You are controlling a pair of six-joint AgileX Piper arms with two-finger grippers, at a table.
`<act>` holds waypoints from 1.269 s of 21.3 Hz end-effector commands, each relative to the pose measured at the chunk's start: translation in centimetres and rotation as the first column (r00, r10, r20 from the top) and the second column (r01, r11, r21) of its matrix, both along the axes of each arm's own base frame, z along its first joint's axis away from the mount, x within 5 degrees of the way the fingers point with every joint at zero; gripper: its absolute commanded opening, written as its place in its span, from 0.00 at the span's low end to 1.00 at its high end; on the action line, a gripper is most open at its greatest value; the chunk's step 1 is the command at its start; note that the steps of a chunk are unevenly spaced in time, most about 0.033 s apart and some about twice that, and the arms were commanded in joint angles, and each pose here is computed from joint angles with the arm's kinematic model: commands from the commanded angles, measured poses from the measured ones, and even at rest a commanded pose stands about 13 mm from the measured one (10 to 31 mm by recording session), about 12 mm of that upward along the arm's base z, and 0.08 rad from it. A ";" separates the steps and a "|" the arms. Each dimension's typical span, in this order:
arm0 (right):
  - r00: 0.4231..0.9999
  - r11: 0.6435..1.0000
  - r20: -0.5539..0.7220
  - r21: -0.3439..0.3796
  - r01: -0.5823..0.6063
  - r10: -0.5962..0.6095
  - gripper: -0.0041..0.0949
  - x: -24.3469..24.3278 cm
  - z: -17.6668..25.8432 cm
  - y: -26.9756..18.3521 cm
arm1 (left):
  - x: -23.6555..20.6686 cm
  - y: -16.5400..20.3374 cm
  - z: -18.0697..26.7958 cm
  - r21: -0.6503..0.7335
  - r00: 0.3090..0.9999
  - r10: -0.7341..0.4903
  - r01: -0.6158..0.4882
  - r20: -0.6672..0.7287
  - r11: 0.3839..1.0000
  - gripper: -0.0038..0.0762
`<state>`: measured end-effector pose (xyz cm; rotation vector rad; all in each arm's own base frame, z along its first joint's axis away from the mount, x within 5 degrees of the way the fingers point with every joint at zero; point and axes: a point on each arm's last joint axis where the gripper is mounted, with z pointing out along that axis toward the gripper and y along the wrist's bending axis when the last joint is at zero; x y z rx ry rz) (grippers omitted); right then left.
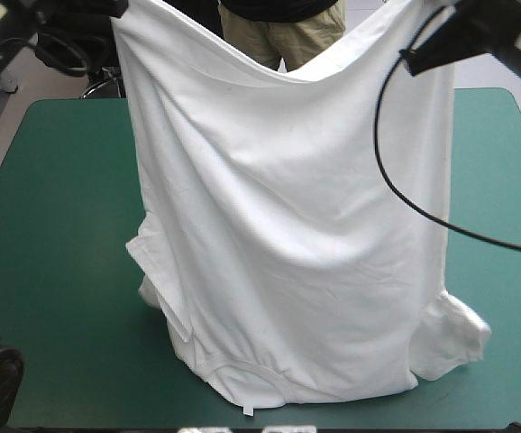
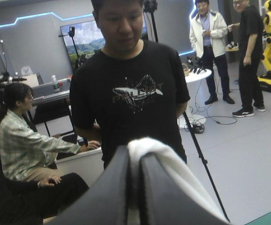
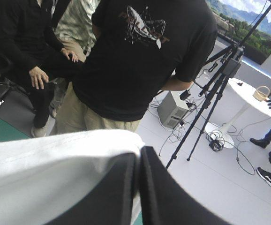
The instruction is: Fold the cloth
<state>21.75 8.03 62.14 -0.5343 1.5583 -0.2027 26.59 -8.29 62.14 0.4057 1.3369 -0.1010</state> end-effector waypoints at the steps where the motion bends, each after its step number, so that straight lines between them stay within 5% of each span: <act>1: 0.984 0.999 0.171 0.024 0.044 -0.048 0.02 2.6 0.8 0.6 | 1.6 -0.2 0.9 -0.083 0.983 0.034 -0.019 0.179 0.996 0.03; 4: 0.955 0.998 0.293 0.068 0.020 -0.039 0.02 5.2 1.0 1.1 | 4.2 -0.7 0.3 -0.097 0.958 0.063 -0.038 0.279 0.995 0.03; 9: 0.750 0.985 0.660 0.153 -0.086 -0.036 0.02 5.4 3.9 -0.1 | 4.8 -0.7 1.7 -0.175 0.708 0.174 -0.073 0.684 0.982 0.03; 12: 0.739 0.984 0.673 0.154 -0.091 -0.037 0.02 5.3 4.1 -0.2 | 4.3 -0.6 2.0 -0.181 0.660 0.191 -0.084 0.727 0.980 0.03; 14: 0.795 0.984 0.604 0.165 -0.067 -0.047 0.02 5.9 3.4 -0.3 | 4.8 -0.7 1.7 -0.160 0.701 0.180 -0.095 0.690 0.983 0.03; 16: 0.887 0.985 0.458 0.172 -0.020 -0.062 0.02 7.7 1.6 -0.1 | 6.2 -1.1 0.4 -0.080 0.829 0.145 -0.122 0.540 0.989 0.03; 17: 0.938 0.987 0.337 0.155 0.029 -0.081 0.02 8.9 0.0 -0.1 | 7.3 -1.4 -1.2 -0.007 0.922 0.120 -0.126 0.368 0.992 0.03; 19: 0.991 0.990 0.079 0.104 0.098 -0.107 0.02 11.0 -3.4 0.2 | 8.6 -1.7 -4.4 0.096 0.994 0.106 -0.108 0.031 0.989 0.03; 22: 0.945 0.991 -0.323 0.134 -0.003 0.047 0.02 12.7 -8.8 1.2 | 9.9 -0.5 -10.3 0.238 0.862 0.277 -0.189 -0.424 0.953 0.03; 24: 0.845 0.981 -0.513 0.187 -0.059 0.149 0.02 13.5 -12.3 0.9 | 10.2 0.7 -14.0 0.363 0.706 0.407 -0.224 -0.579 0.904 0.03; 27: 0.725 0.981 -0.675 0.195 -0.002 0.136 0.02 14.6 -17.6 -0.7 | 10.5 1.8 -18.3 0.322 0.585 0.357 -0.167 -0.728 0.932 0.03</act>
